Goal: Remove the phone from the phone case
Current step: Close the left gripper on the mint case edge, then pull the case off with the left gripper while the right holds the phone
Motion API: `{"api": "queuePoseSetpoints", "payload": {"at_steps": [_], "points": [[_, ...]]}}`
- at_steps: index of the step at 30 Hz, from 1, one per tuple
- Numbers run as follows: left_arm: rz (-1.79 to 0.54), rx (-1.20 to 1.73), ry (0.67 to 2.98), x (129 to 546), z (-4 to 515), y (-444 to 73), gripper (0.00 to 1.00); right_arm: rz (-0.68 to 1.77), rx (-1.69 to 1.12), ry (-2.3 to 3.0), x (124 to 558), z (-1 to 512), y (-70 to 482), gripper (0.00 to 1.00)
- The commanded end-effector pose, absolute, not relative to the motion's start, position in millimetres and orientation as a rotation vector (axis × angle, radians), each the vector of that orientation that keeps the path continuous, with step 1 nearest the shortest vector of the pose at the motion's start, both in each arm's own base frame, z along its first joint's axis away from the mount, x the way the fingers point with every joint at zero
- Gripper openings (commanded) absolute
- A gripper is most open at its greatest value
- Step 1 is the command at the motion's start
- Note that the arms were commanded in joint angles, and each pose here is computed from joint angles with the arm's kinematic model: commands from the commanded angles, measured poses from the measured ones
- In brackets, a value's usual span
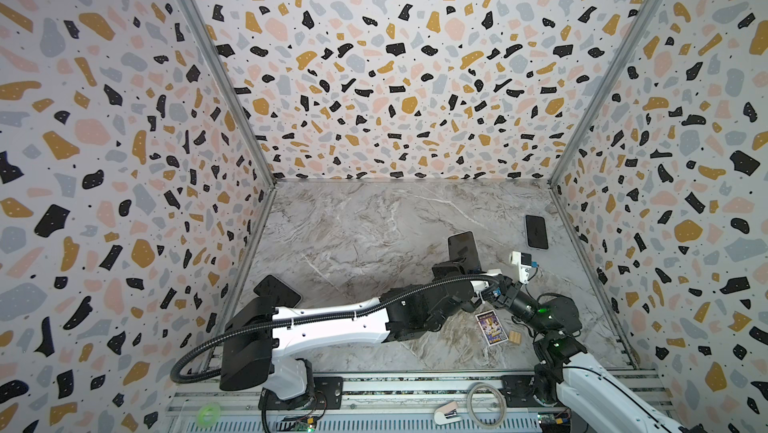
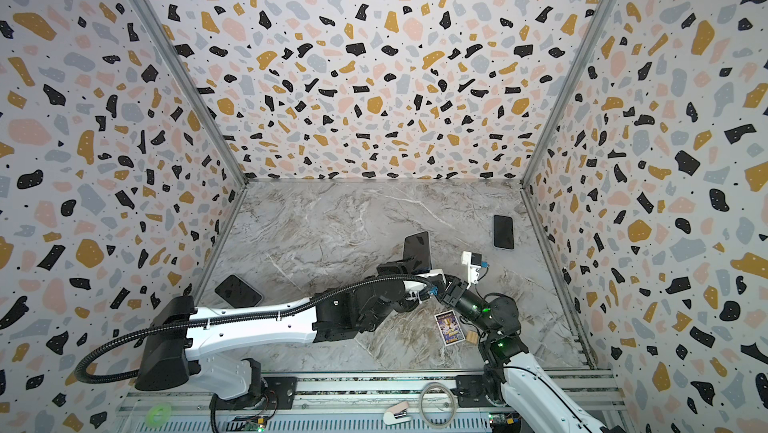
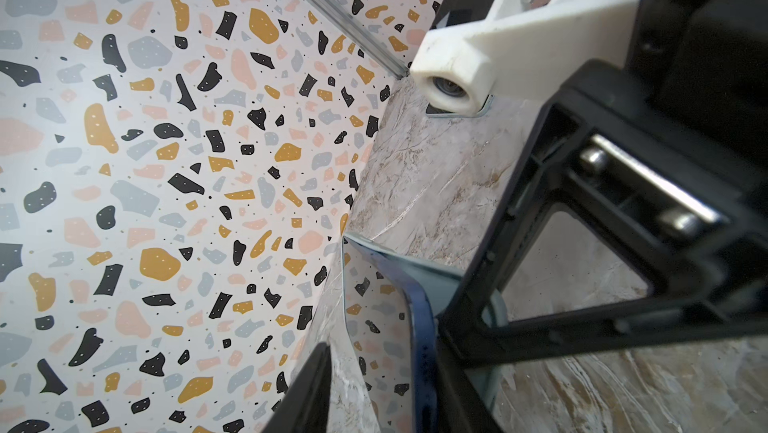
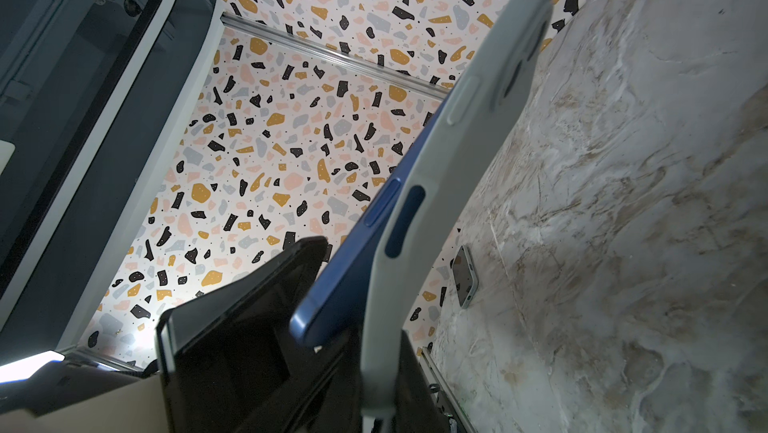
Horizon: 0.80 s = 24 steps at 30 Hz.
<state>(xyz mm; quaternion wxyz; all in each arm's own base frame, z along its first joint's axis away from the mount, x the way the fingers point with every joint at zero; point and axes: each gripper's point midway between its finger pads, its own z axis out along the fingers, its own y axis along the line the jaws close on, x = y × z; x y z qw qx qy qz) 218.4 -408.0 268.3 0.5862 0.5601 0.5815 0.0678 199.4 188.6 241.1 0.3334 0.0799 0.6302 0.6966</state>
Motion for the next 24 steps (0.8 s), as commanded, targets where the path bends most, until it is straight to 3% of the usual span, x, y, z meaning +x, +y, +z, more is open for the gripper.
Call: {"api": "queuePoseSetpoints", "payload": {"at_steps": [1,7,24], "points": [[0.12,1.248,1.349,222.9,282.9,-409.4,0.35,1.838,0.066,1.506,188.1,284.4,188.3,0.0],[0.099,1.249,1.348,223.2,282.8,-408.8,0.23,1.833,0.069,1.511,188.7,282.9,188.1,0.0],[0.023,1.213,1.363,225.4,288.7,-401.7,0.12,1.822,0.073,1.521,189.8,282.3,188.2,0.0]]}}
